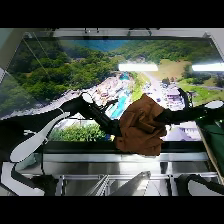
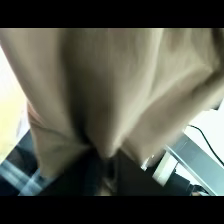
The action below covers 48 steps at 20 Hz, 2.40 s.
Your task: Fold the shirts.
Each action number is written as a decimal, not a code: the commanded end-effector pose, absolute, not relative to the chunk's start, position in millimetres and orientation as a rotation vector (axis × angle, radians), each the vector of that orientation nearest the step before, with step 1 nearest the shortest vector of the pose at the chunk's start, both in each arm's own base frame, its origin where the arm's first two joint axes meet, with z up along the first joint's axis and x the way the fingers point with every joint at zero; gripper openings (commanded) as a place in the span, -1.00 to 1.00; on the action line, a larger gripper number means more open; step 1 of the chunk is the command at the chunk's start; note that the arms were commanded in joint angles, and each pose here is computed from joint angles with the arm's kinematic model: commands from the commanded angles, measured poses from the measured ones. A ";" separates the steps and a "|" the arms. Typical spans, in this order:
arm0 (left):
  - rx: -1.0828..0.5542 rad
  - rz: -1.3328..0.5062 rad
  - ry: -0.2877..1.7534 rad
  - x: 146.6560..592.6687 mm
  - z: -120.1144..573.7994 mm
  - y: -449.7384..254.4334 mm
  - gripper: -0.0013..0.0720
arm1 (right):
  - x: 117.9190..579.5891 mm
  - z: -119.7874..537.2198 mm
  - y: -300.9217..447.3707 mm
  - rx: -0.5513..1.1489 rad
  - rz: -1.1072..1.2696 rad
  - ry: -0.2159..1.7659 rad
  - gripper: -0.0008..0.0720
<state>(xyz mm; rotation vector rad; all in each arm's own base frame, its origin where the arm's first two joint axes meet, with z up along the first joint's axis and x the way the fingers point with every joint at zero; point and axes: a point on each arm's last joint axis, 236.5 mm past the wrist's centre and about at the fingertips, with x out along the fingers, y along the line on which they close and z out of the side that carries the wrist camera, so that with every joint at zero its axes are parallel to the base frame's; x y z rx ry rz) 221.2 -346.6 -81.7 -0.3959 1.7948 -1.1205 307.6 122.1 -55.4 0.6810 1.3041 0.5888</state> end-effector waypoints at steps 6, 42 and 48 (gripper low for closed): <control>-0.479 -1.283 1.335 295.3 70.0 -341.4 -0.96 | 345.0 105.9 161.4 0.771 0.946 0.966 -0.91; -0.751 -0.790 1.453 315.0 17.9 -90.3 -0.05 | 337.0 12.1 125.9 0.572 0.651 1.229 0.77; -0.694 -0.794 1.544 265.8 -47.6 -158.6 -0.05 | 271.1 -87.6 154.1 0.581 0.571 1.421 0.77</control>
